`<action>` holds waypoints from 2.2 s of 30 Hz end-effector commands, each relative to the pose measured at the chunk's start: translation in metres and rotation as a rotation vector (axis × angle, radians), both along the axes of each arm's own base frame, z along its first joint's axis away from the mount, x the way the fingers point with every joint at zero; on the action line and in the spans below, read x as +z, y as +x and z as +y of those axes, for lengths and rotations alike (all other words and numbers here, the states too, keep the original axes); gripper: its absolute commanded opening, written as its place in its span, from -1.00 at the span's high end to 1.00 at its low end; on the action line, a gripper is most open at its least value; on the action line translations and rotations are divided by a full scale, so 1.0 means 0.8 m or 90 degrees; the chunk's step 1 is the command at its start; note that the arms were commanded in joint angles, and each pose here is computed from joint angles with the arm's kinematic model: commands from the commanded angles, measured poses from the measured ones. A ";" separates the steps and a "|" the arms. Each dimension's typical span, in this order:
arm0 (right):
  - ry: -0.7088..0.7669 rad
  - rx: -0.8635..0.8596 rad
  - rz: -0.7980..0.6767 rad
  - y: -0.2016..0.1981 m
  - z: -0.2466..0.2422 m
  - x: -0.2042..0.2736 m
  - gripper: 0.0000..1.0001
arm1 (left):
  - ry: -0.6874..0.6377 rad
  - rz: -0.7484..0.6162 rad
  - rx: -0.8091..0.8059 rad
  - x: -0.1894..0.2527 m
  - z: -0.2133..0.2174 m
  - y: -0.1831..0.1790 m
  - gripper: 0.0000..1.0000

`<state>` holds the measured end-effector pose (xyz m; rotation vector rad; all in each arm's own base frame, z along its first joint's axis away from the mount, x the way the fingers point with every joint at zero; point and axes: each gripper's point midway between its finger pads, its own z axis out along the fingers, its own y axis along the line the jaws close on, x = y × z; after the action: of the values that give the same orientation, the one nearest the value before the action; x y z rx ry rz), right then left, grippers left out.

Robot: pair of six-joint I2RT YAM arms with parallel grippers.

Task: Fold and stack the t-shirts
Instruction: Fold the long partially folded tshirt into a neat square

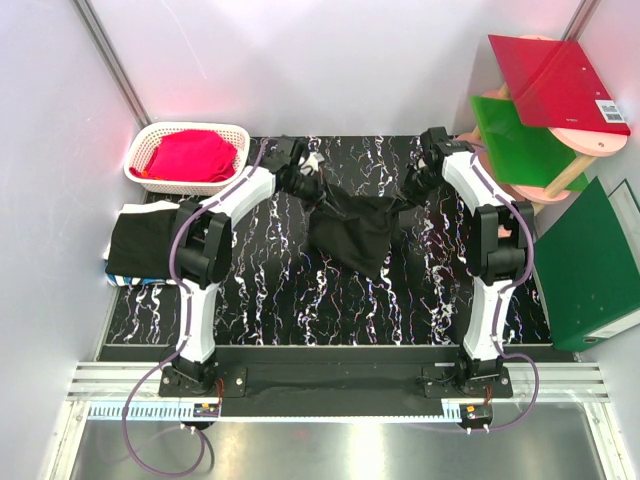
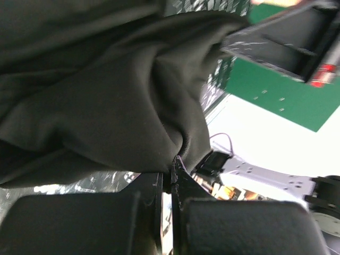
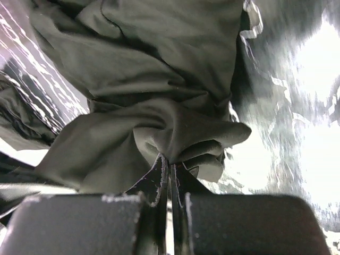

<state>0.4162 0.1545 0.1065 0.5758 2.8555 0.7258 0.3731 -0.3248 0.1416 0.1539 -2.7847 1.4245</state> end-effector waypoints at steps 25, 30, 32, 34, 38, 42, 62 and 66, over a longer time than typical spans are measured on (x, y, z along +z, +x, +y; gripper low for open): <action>0.039 -0.070 -0.084 -0.023 0.001 0.035 -0.77 | -0.168 -0.051 0.138 0.027 -0.008 0.156 1.00; 0.213 -0.211 -0.003 -0.063 0.035 0.005 -0.49 | -0.166 -0.047 0.140 0.020 -0.007 0.158 1.00; 0.262 -0.243 -0.022 -0.061 0.040 0.012 -0.47 | -0.165 -0.048 0.139 0.018 -0.006 0.158 1.00; 0.276 -0.300 0.020 -0.080 0.038 -0.009 -0.46 | -0.163 -0.043 0.139 0.014 -0.005 0.157 1.00; 0.282 -0.327 0.009 -0.078 0.040 -0.024 -0.46 | -0.162 -0.038 0.134 0.007 -0.003 0.154 1.00; 0.306 -0.329 -0.022 -0.058 0.054 -0.020 -0.41 | -0.160 -0.029 0.131 0.002 -0.002 0.150 1.00; 0.211 -0.334 -0.014 -0.031 0.092 -0.072 -0.04 | -0.163 -0.025 0.133 -0.003 0.006 0.156 1.00; 0.182 -0.327 -0.027 -0.023 0.091 -0.086 0.31 | -0.165 -0.024 0.132 -0.003 0.007 0.156 1.00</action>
<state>0.3826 0.2287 0.0419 1.2993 2.4255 1.1122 0.4948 -0.3191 0.1254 0.5019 -2.6637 1.7561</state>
